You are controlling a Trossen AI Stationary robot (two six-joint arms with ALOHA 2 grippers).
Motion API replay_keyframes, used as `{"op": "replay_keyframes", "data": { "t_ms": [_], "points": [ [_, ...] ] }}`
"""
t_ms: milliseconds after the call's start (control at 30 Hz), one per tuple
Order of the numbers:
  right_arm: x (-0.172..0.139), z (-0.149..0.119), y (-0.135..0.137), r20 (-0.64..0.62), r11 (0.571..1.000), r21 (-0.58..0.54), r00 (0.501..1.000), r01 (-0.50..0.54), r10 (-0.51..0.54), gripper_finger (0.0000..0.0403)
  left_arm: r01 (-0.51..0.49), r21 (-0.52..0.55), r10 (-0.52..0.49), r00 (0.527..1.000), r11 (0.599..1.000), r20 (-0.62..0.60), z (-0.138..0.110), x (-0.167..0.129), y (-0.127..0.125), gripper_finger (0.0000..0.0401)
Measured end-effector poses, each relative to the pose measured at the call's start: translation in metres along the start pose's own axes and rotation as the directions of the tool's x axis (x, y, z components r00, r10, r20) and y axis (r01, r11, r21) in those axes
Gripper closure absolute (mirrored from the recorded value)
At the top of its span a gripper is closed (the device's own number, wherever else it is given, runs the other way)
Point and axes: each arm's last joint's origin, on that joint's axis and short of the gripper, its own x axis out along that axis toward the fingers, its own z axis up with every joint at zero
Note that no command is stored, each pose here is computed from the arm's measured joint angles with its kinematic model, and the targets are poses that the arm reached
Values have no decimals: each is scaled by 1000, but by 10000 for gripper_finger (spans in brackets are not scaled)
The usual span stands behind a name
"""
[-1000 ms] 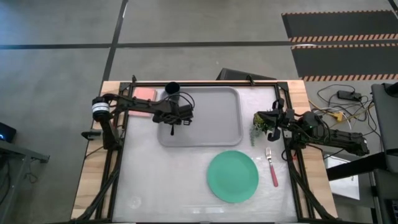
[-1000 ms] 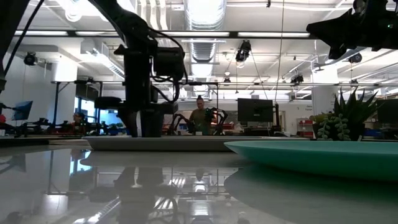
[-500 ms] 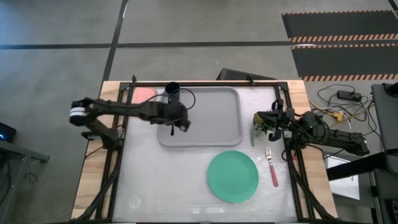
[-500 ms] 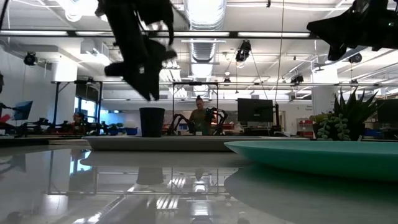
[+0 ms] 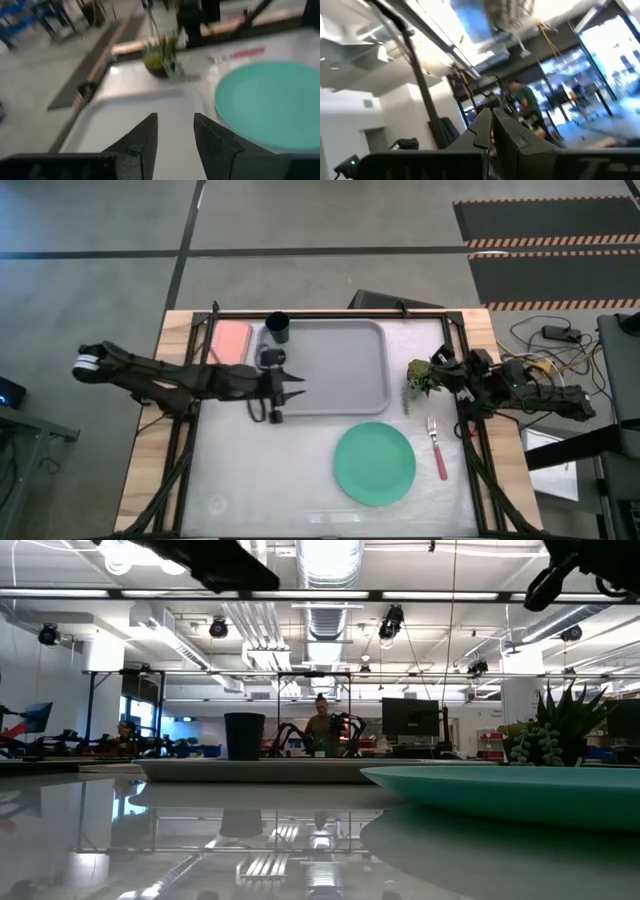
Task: Pick and place plate/cup/fork/spoon on tray
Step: Put the pink fork on the gray serving tray left beside the black spoon
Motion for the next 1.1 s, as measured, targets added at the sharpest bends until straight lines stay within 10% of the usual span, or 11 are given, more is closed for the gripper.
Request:
{"op": "replay_keyframes", "data": {
  "t_ms": [367,633,933,1100],
  "points": [
    [52,-6,0,-320,958,70,916,278,-243,394,-42,-59,52,982,997,181,-15,-57,17,292],
    [83,-15,3,-753,753,63,526,655,-395,394,-48,-78,65,970,996,234,-20,-74,21,292],
    [96,-52,35,-965,564,53,187,824,-182,394,-48,-82,67,967,995,245,-21,-78,22,292],
    [74,-81,47,-981,363,-175,-131,915,-143,394,-47,-75,63,972,996,226,-23,-77,22,292]
  ]
}}
